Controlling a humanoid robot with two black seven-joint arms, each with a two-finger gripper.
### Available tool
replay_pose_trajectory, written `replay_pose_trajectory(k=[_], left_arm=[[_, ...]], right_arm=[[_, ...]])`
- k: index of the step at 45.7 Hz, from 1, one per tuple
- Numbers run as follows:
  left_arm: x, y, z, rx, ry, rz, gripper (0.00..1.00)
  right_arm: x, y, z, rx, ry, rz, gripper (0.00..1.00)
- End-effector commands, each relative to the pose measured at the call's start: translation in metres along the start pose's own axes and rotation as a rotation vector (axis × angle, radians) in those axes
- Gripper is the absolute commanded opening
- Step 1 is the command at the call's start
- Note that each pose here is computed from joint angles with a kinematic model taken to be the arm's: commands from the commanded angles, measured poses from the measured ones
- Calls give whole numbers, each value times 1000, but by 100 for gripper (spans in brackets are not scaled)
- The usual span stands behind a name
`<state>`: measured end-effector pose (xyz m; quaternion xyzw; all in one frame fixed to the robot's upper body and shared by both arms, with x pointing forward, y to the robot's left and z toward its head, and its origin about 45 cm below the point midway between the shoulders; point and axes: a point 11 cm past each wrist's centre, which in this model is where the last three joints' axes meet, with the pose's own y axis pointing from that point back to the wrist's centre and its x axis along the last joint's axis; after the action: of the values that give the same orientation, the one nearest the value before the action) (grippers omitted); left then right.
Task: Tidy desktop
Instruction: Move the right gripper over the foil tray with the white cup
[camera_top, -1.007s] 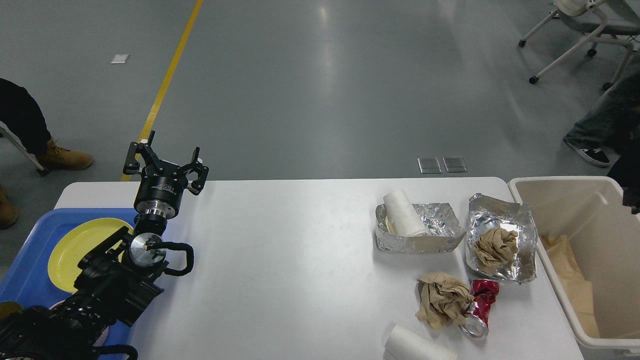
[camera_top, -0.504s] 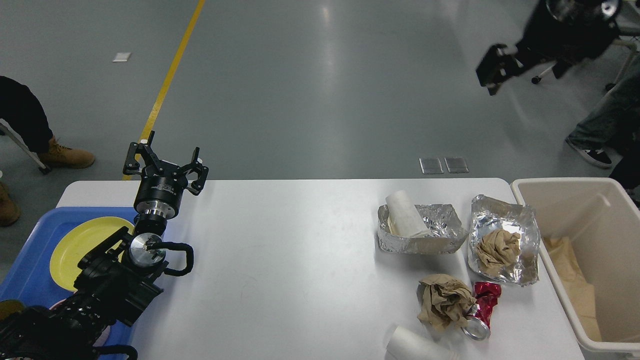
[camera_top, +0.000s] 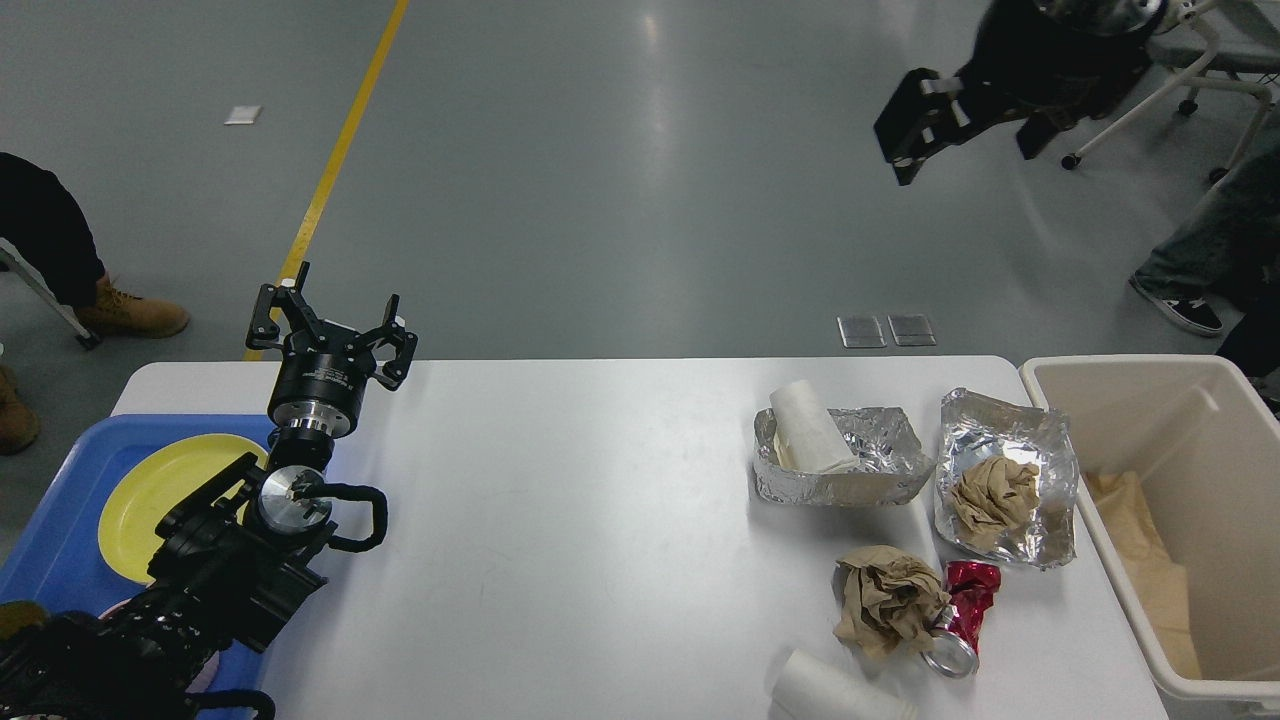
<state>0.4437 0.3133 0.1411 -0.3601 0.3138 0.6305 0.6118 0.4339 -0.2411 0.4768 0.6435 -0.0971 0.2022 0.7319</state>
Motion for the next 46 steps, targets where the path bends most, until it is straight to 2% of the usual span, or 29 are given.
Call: replay_pose_trajectory(k=[1,4,13,23,36,41,46], left_arm=[[0,0,0,0,0,0,96],[0,0,0,0,0,0,96],[0,0,0,0,0,0,96],[0,0,0,0,0,0,96],[0,0,0,0,0,0,96],[0,0,0,0,0,0,96],[0,0,0,0,0,0,96]], right_arm=[[-30,-25,33,-40,-50,-104,100],[-67,-45,30,-45,-23,-237,100],[-134,-109,-4,32,4,-132,100],[-153,-142,-8,62,-101,-209,100],[-178,-194,-5,163,-619,-320,100],[-179,-204,0,155,-718,-324,87],[-177,-219,2,169,-843,-320,88]])
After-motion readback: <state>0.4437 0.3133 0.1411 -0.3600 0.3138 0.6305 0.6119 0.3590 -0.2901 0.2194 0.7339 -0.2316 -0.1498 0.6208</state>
